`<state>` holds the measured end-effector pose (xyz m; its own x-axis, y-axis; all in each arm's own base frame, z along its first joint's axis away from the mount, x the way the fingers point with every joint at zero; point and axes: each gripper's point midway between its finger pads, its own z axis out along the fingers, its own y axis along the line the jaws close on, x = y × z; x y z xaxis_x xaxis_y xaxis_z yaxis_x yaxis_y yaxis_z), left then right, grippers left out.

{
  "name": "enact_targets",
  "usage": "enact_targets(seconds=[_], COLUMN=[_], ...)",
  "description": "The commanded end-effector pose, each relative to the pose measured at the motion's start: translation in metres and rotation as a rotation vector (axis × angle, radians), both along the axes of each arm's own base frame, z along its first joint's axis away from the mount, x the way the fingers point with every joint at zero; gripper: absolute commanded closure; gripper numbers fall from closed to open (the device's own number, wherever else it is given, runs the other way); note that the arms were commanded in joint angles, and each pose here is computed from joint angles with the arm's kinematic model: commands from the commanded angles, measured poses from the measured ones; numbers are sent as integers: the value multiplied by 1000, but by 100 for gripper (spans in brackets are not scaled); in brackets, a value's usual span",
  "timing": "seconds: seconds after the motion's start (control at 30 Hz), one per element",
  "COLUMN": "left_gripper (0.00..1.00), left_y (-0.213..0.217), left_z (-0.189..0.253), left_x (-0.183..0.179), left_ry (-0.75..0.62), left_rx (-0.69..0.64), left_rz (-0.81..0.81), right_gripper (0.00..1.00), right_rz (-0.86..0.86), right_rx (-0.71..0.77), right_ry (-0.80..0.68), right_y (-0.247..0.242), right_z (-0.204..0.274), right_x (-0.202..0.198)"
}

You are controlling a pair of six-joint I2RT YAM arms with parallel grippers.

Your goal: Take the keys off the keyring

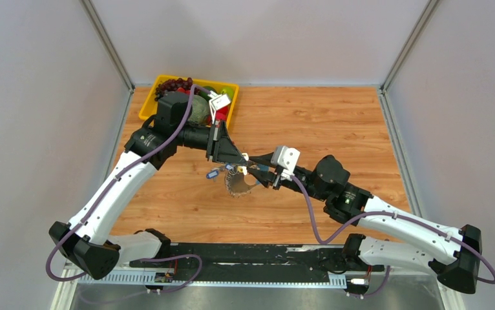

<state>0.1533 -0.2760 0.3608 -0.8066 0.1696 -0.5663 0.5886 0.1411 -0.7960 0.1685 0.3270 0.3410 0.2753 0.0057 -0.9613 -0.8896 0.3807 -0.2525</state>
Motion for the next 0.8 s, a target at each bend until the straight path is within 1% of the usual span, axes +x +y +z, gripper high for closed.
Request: enact_targets(seconds=[0.0, 0.1, 0.2, 0.3, 0.4, 0.5, 0.77], left_gripper=[100, 100, 100, 100, 100, 100, 100], left_y=[2, 1, 1, 1, 1, 1, 0], left_z=[19, 19, 19, 19, 20, 21, 24], left_x=[-9, -9, -8, -8, -8, -7, -1], left_ry=[-70, -69, -69, -68, -70, -70, -58], left_rx=[-56, -56, -56, -56, -57, -57, -58], left_rz=[-29, -29, -27, -27, -26, -22, -11], right_gripper=[63, 65, 73, 90, 100, 100, 100], right_rz=[10, 8, 0, -14, -22, -17, 47], right_rx=[97, 103, 104, 111, 111, 108, 63], right_ry=[-23, -24, -22, -22, -27, -36, -125], right_y=[-3, -3, -4, -7, -9, -10, -14], right_z=[33, 35, 35, 36, 36, 35, 23], right_x=[-4, -4, -3, -1, -1, -3, -17])
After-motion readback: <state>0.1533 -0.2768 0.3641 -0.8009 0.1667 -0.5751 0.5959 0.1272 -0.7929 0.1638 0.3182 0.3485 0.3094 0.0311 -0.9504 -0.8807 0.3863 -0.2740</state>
